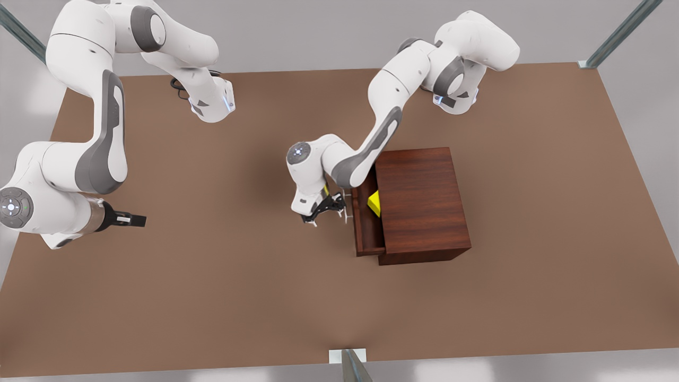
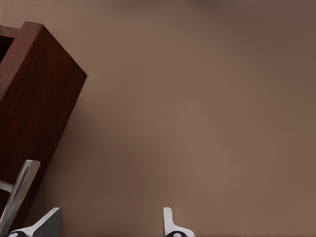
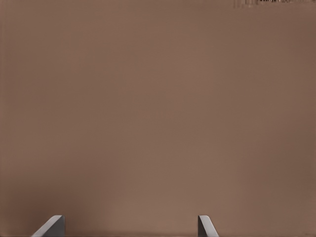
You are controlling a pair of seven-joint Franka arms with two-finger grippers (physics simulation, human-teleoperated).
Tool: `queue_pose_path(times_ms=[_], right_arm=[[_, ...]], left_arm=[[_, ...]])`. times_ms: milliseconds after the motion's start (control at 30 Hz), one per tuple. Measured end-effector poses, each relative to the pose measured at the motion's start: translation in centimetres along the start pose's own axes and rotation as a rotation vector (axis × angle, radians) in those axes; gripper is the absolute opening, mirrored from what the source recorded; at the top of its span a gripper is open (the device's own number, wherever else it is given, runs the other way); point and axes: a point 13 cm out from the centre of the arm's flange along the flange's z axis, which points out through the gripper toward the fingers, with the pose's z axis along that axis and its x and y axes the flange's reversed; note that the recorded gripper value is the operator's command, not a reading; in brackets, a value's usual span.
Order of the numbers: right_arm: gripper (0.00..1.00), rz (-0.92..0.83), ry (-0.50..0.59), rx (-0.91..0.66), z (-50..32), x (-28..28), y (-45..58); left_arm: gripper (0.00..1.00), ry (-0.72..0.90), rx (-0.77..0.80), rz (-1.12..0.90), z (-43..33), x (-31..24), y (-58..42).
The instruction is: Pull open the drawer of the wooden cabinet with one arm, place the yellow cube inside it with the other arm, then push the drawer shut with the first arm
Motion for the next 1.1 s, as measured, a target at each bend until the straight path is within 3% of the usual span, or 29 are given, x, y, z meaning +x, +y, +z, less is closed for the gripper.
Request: queue_pose_path(times_ms=[733, 867, 933, 1000, 1067, 1100], right_arm=[[1.0, -0.074, -0.001, 0.0, 0.0, 0.0, -0.1], [1.0, -0.081, 0.003, 0.0, 0.0, 0.1, -0.1], [1.0, -0.085, 0.042, 0.002, 0.8, 0.6, -0.1], [1.0, -0.087, 0.07, 0.005, 1.2, 1.2, -0.2], [1.0, -0.092, 0.104, 0.008, 1.4, 2.0, -0.1], [1.0, -0.095, 0.123, 0.009, 1.5, 2.5, 0.0]], left_arm=[[1.0, 0.112, -0.101, 0.047, 1.0, -4.4, 7.6], [1.0, 0.129, -0.045, 0.018, -3.9, -6.2, 7.9], [1.0, 0.148, 0.032, -0.067, -11.8, -11.0, 10.9], [1.0, 0.204, 0.075, -0.193, -17.2, -19.6, 20.5], [1.0, 0.288, 0.085, -0.352, -16.9, -28.8, 36.2], [1.0, 0.337, 0.085, -0.384, -15.6, -29.5, 41.9]])
